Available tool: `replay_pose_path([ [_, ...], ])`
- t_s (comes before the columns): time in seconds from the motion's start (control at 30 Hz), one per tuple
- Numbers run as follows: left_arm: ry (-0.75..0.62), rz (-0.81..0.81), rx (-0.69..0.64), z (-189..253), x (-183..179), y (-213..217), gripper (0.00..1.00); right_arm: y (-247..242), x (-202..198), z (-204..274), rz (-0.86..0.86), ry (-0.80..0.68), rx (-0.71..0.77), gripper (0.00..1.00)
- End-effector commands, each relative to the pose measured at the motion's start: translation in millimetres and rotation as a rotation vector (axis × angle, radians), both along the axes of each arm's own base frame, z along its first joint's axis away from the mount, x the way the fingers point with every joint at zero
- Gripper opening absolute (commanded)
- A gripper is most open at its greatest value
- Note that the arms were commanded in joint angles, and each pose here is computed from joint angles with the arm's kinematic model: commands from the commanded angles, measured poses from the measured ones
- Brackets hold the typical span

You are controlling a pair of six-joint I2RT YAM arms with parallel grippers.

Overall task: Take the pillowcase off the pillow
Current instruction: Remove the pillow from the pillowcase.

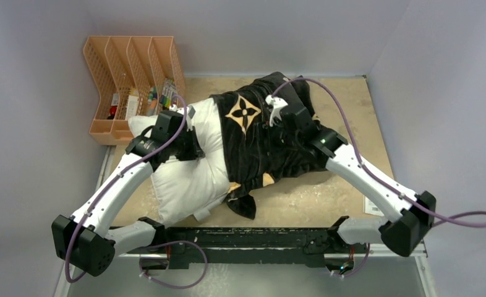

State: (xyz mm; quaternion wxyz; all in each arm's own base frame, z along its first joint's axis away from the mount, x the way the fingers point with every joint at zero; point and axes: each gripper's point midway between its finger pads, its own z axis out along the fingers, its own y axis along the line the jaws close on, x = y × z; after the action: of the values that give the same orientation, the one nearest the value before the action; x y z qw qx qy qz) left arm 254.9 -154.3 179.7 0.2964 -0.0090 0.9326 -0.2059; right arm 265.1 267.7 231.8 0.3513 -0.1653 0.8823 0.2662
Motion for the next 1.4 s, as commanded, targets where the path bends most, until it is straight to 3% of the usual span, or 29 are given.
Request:
replay_pose_path([
  [0.0,0.007,0.093,0.068,-21,10,16,0.00,7,-52,-22,0.096,0.117,0.040,0.74],
  [0.13,0.007,0.093,0.090,-23,8,20,0.00,34,-61,-46,0.107,0.134,0.008,0.76],
  [0.23,0.008,0.091,0.103,-22,5,23,0.00,52,-44,-58,0.047,0.109,-0.022,0.77],
  [0.3,0.004,0.090,0.103,-18,3,24,0.00,45,-21,-70,-0.088,0.070,-0.077,0.74],
  [0.33,-0.006,0.106,0.118,-17,4,28,0.00,39,-12,-76,-0.161,0.063,-0.108,0.70],
  [0.47,-0.017,0.133,0.147,-14,2,37,0.00,-8,12,-85,-0.357,-0.037,-0.310,0.34],
  [0.57,-0.028,0.172,0.183,-13,2,47,0.00,-46,21,-73,-0.430,-0.163,-0.425,0.02],
  [0.6,-0.033,0.187,0.198,-13,3,51,0.00,-57,22,-67,-0.439,-0.209,-0.449,0.00],
  [0.7,-0.033,0.218,0.249,-13,3,61,0.00,-95,25,-67,-0.475,-0.267,-0.537,0.00],
  [0.8,-0.017,0.243,0.292,-14,3,70,0.00,-142,27,-78,-0.567,-0.202,-0.598,0.00],
  [0.87,-0.031,0.261,0.297,-11,4,74,0.00,-163,27,-82,-0.607,-0.155,-0.596,0.00],
  [0.93,-0.038,0.262,0.293,-9,6,75,0.00,-151,29,-80,-0.519,-0.152,-0.522,0.00],
  [1.03,-0.040,0.231,0.261,-8,7,67,0.00,-92,17,-74,-0.267,-0.092,-0.290,0.08],
  [1.17,-0.055,0.207,0.230,-4,10,60,0.00,-44,5,-57,-0.073,-0.049,-0.107,0.30],
  [1.27,-0.074,0.206,0.216,1,11,58,0.00,-46,2,-53,-0.093,-0.020,-0.109,0.46],
  [1.37,-0.084,0.208,0.211,4,10,59,0.00,-73,4,-42,-0.242,-0.039,-0.153,0.53],
])
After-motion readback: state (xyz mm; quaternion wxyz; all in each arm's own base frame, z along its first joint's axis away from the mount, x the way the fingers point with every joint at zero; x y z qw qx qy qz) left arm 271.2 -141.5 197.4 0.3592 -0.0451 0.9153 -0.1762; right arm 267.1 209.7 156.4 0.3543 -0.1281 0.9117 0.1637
